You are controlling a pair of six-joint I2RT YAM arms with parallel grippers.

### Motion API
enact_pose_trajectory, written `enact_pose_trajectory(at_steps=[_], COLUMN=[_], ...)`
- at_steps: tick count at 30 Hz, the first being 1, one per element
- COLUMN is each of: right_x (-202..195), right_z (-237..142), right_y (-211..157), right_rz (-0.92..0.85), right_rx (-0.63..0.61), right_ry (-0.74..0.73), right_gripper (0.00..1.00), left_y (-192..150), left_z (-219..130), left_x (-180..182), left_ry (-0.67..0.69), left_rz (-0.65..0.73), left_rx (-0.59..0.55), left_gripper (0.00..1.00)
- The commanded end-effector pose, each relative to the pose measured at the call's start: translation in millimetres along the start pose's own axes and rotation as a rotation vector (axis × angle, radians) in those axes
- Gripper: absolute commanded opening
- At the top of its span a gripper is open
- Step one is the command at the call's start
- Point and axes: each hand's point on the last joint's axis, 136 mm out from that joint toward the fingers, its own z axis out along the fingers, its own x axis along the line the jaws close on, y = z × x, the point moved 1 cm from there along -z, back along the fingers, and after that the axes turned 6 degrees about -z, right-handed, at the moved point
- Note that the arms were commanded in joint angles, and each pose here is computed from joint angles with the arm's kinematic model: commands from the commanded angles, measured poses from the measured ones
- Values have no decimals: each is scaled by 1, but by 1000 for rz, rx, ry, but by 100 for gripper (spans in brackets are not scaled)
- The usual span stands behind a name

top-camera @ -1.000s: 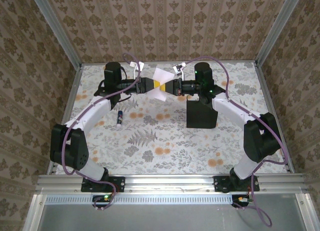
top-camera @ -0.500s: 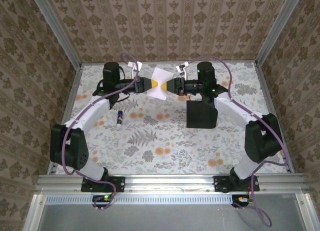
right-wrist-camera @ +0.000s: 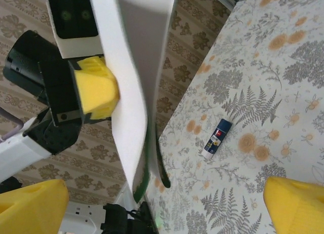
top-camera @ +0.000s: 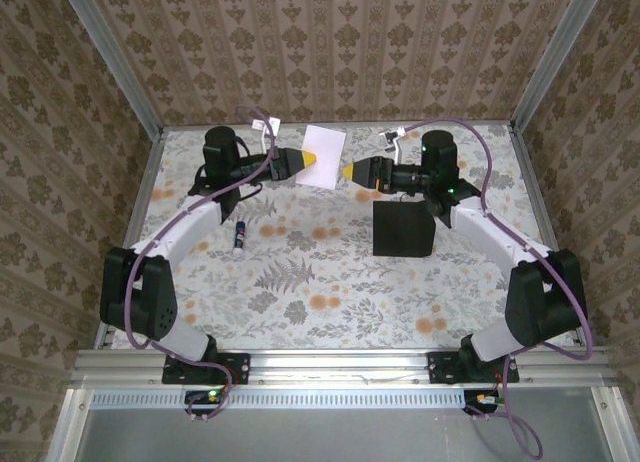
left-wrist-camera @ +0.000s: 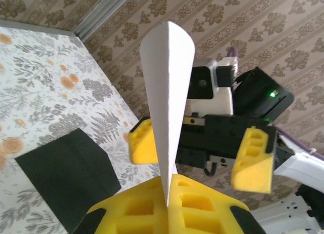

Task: Place the letter into the envelope and seal it

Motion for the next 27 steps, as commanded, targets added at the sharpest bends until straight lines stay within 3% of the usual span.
enact_pose_trajectory(at_steps=[1, 18, 27], right_x=[7, 22, 28], right_z=[2, 20, 23], right_y=[7, 14, 16], right_rz=[-32, -50, -41], right_rx=[-34, -33, -32], right_ry=[62, 204, 235], right_gripper=[99, 89, 56], left_y=[10, 10, 9], left_z=[5, 24, 25], left_x=[-17, -15, -7], left_ry=[-73, -141, -129], left_rz=[17, -27, -34], left_rx=[-67, -96, -96], left_gripper=[0, 0, 0])
